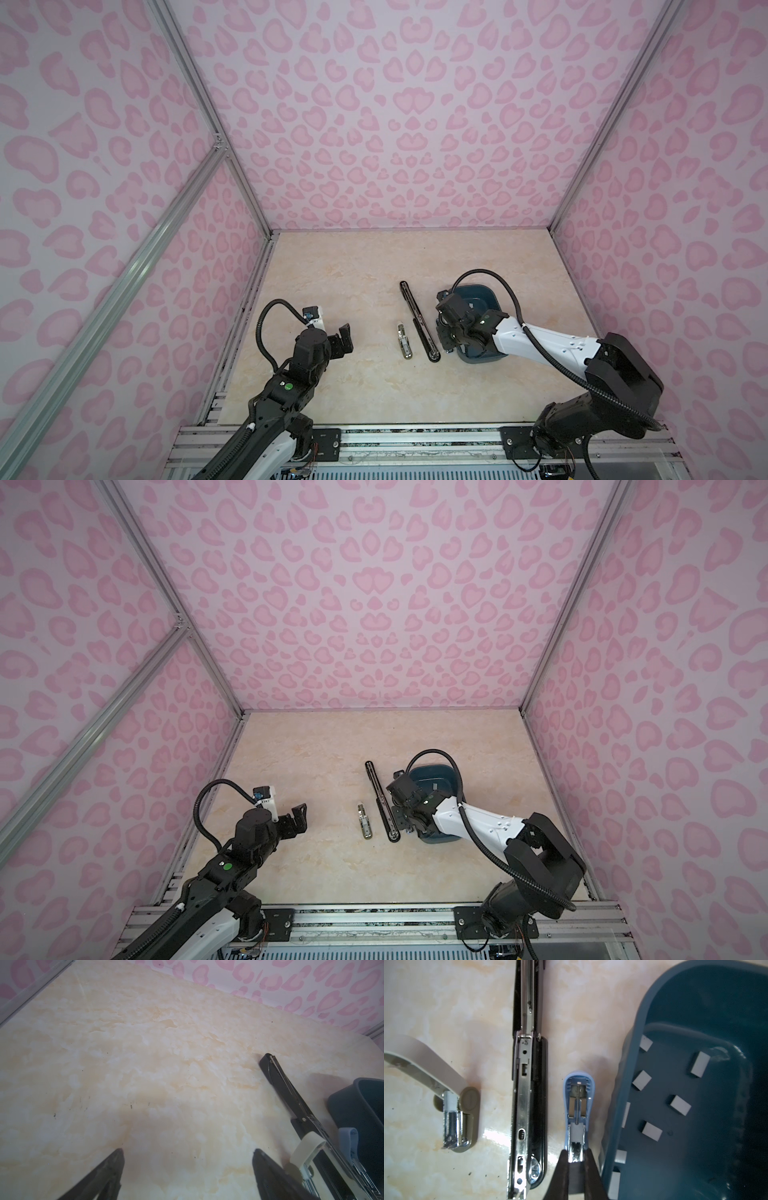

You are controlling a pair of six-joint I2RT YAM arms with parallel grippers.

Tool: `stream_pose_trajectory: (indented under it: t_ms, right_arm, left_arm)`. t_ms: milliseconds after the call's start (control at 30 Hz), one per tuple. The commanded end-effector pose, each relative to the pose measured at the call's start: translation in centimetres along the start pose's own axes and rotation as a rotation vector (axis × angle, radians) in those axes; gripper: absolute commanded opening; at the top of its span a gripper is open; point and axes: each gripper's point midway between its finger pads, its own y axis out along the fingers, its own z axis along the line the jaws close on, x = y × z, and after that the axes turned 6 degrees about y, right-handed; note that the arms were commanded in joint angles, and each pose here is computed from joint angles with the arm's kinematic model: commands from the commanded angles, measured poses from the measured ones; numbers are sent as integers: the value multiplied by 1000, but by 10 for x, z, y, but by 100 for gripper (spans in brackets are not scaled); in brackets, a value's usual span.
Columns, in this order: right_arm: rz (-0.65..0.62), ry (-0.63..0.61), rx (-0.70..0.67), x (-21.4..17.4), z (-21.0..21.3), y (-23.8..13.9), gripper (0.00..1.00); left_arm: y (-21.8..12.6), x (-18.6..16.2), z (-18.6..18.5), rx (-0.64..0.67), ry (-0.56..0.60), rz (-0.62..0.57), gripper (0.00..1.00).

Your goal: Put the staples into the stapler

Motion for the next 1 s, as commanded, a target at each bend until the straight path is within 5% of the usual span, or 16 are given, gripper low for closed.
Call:
stream_pose_trajectory:
  t_ms: [0, 367, 733, 967]
  right_arm:
    - [-11, 3, -25, -1, -9, 4, 7]
    - [-58, 59, -6, -1, -12, 3, 7]
    - [-238, 157, 16, 1, -9, -18, 7]
    - [-344, 93, -21, 9, -16, -44, 7]
  left_arm:
    - [-1, 6, 0, -3, -21, -37, 97]
    - [4, 4, -5, -22, -6, -10, 97]
    - [5, 3, -10, -41, 0, -5, 97]
    - [4, 3, -12, -55, 0, -9, 97]
